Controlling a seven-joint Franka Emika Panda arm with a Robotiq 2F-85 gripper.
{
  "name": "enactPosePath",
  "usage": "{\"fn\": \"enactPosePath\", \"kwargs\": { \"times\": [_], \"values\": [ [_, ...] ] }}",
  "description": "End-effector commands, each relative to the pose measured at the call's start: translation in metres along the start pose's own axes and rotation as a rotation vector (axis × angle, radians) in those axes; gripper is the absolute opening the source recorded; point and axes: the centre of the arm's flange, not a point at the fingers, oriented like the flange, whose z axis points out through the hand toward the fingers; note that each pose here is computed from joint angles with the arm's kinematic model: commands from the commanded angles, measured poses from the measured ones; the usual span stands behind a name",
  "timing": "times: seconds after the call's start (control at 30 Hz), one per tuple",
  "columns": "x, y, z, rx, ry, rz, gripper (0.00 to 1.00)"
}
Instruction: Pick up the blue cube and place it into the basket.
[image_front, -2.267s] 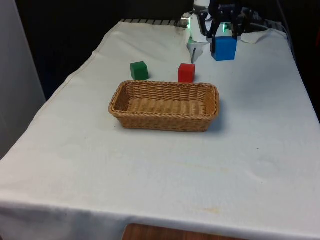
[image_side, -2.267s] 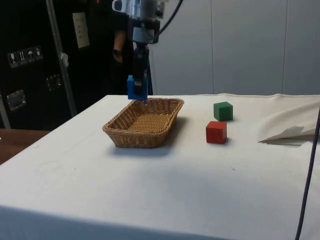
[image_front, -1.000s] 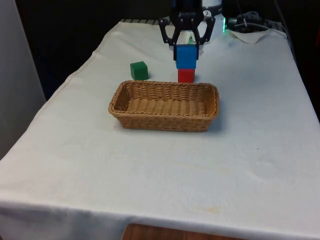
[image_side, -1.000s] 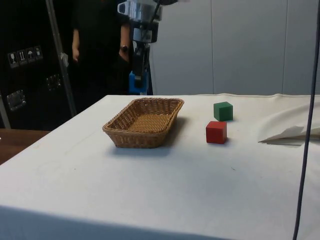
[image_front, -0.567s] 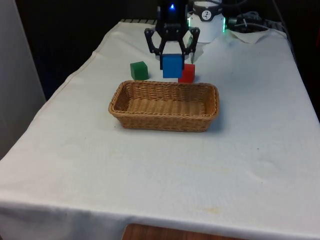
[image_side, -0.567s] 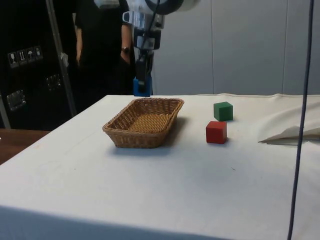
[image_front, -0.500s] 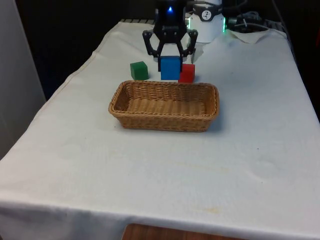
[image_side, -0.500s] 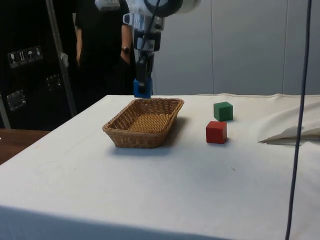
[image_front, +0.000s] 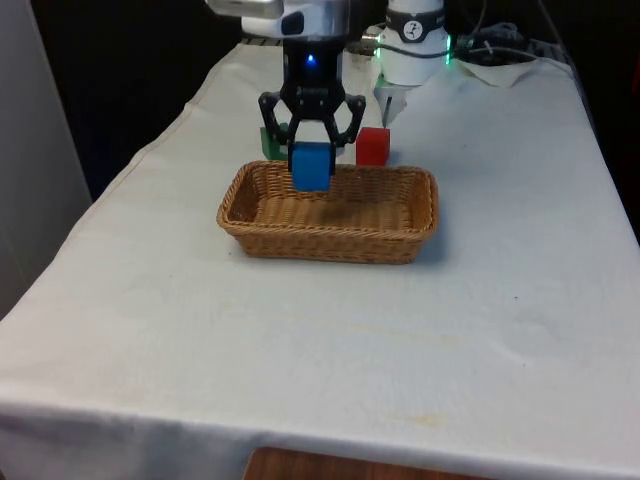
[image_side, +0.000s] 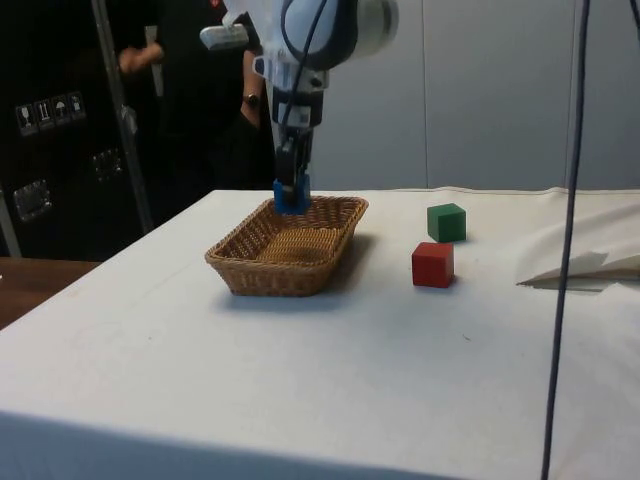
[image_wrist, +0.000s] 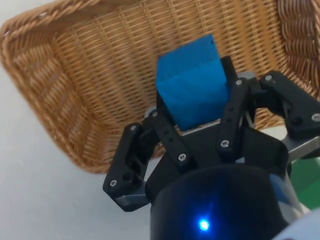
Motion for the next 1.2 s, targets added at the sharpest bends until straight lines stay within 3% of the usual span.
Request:
{"fn": "enactPosePath", "kwargs": {
  "times": [0.0,0.2,0.23,0.27,0.47,0.5,0.53,0.9,0.93,1.0,1.03,1.1,1.13,1.17],
  "values": [
    [0.002,0.000,0.004,0.009,0.011,0.005,0.00],
    [0.002,0.001,0.027,0.004,0.009,0.024,0.00],
    [0.000,0.003,0.027,-0.005,-0.002,0.023,0.00],
    [0.002,0.001,0.029,0.004,0.009,0.029,0.00],
    [-0.002,0.000,0.047,0.005,0.007,0.047,0.00],
    [-0.003,0.002,0.045,-0.004,-0.003,0.043,0.00],
    [-0.003,-0.001,0.051,0.005,0.007,0.052,0.00],
    [-0.006,-0.002,0.059,0.002,-0.003,0.057,0.00],
    [-0.006,-0.002,0.059,0.002,-0.004,0.056,0.02],
    [-0.006,-0.001,0.059,0.001,-0.004,0.057,0.16],
    [-0.006,-0.001,0.059,0.001,-0.005,0.056,0.35],
    [-0.006,-0.001,0.060,-0.001,-0.008,0.056,0.55],
    [-0.006,-0.002,0.059,0.000,-0.005,0.056,0.55],
    [-0.006,-0.001,0.059,-0.001,-0.006,0.055,0.65]
  ]
}}
